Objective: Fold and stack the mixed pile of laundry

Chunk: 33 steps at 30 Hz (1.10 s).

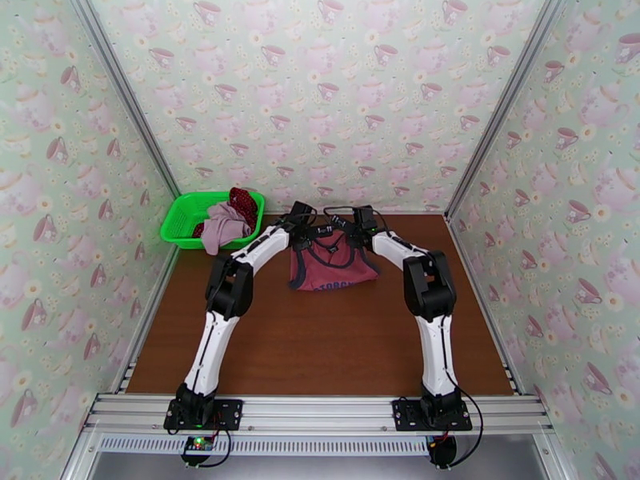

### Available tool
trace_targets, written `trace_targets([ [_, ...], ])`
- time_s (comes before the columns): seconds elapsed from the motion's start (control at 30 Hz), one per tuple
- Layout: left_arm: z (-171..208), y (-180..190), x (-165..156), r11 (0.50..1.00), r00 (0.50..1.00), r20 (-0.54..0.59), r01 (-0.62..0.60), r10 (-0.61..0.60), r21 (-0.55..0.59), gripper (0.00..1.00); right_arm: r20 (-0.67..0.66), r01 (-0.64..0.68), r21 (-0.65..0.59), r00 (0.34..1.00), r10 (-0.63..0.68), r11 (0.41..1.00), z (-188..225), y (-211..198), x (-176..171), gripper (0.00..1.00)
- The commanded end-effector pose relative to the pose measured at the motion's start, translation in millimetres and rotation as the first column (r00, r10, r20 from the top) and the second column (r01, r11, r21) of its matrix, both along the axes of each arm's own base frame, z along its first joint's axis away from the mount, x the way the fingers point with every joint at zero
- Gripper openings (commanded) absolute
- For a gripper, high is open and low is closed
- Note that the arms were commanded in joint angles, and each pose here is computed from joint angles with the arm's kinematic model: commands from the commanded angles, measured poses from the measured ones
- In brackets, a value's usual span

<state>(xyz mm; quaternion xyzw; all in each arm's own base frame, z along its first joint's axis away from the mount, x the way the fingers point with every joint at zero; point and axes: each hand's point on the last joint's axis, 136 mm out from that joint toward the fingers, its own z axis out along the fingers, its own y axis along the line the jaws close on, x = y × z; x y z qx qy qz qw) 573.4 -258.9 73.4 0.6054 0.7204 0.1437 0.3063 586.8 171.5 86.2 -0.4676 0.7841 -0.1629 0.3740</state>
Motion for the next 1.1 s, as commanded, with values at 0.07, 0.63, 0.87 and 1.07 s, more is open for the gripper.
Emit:
trace_targets([
  [0.07, 7, 20, 36, 0.990, 0.980, 0.156, -0.131, 0.123, 0.045, 0.61, 0.105, 0.129, 0.198, 0.983, -0.152, 0.972, 39, -9, 22, 0.51],
  [0.63, 182, 51, -37, 0.691, 0.697, 0.159, -0.600, 0.699, -0.404, 1.00, -0.415, 0.527, 0.520, 0.844, -0.341, 0.672, 79, -34, -116, 0.47],
  [0.87, 97, -13, -138, 0.601, 0.711, -0.287, -0.700, 0.642, -0.386, 0.92, -0.607, 0.622, 0.518, 0.751, -0.260, 0.587, 27, -15, -169, 0.41],
  [1.07, 30, -26, -137, 0.484, 0.586, -0.434, -0.810, 0.684, -0.332, 0.63, -0.689, 0.674, 0.493, 0.689, -0.227, 0.551, -17, 6, -161, 0.29],
])
